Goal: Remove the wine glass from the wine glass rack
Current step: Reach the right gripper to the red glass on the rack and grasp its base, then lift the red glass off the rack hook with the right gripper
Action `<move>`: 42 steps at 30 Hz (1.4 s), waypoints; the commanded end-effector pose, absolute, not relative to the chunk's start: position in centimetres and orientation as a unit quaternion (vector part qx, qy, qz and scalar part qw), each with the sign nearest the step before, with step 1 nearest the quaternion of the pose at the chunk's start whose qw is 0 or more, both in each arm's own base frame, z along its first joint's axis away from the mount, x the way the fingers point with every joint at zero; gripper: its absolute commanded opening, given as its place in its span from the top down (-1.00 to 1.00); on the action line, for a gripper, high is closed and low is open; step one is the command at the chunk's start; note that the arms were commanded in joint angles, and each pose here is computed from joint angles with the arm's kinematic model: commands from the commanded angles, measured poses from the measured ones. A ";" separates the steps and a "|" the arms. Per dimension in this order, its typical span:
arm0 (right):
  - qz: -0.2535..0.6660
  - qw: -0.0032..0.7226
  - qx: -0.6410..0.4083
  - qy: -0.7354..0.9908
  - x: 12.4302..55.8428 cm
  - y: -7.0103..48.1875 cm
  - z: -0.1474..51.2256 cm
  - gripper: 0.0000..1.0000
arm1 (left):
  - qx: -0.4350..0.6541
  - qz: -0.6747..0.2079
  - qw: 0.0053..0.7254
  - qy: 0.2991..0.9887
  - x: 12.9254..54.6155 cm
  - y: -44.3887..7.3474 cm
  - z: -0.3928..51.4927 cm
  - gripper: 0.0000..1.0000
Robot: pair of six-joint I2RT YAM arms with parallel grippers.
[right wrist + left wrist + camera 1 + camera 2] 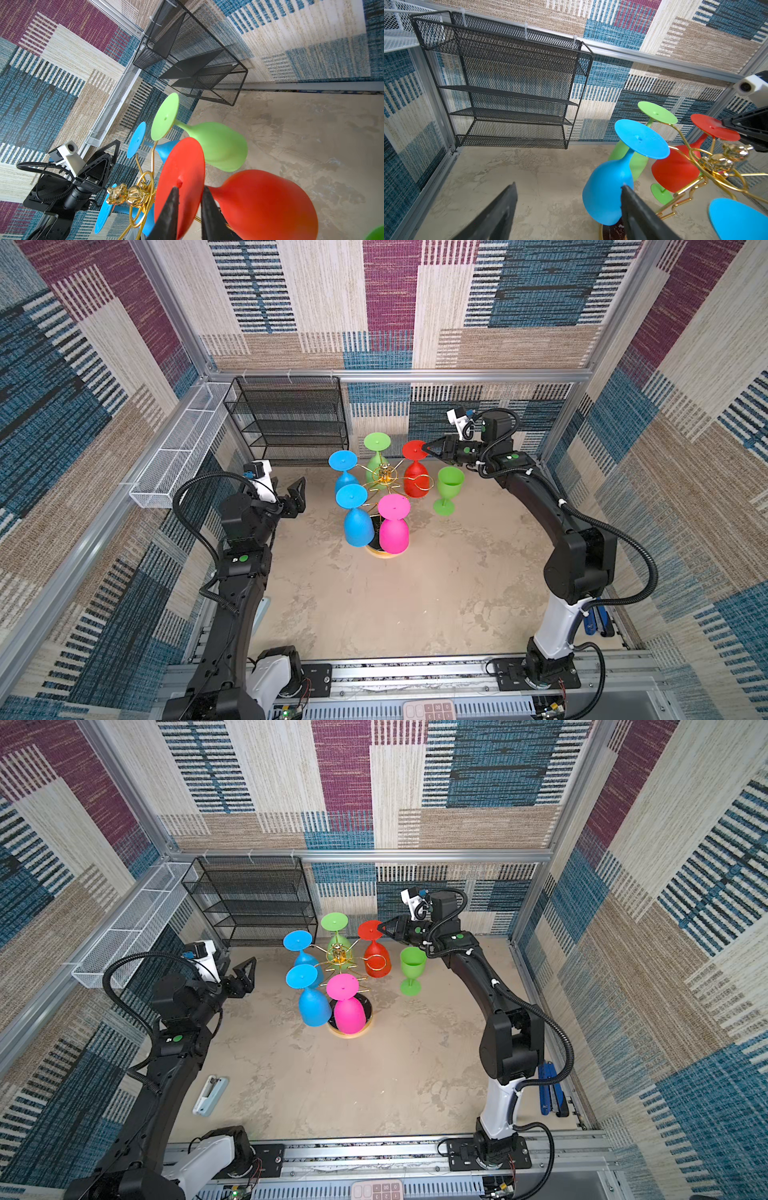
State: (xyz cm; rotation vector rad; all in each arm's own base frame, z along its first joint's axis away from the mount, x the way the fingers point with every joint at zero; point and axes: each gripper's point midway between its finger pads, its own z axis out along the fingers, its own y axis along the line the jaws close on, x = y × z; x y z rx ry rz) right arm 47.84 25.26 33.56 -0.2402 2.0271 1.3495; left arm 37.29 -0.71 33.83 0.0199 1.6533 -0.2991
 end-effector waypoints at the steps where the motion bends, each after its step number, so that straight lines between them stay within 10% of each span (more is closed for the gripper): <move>1: 0.531 0.345 -0.103 0.767 47.6 25.7 34.6 0.63 | 0.008 -0.133 0.676 0.725 37.2 -0.6 34.4 -0.61; 16: 0.550 0.344 -0.110 0.753 46.8 25.9 36.4 1.00 | 0.008 -0.133 0.677 0.723 37.2 -0.6 34.5 -0.60; 42: 0.577 0.328 -0.123 0.737 44.6 27.6 37.7 1.00 | 0.009 -0.134 0.680 0.721 36.9 -0.7 34.8 -0.61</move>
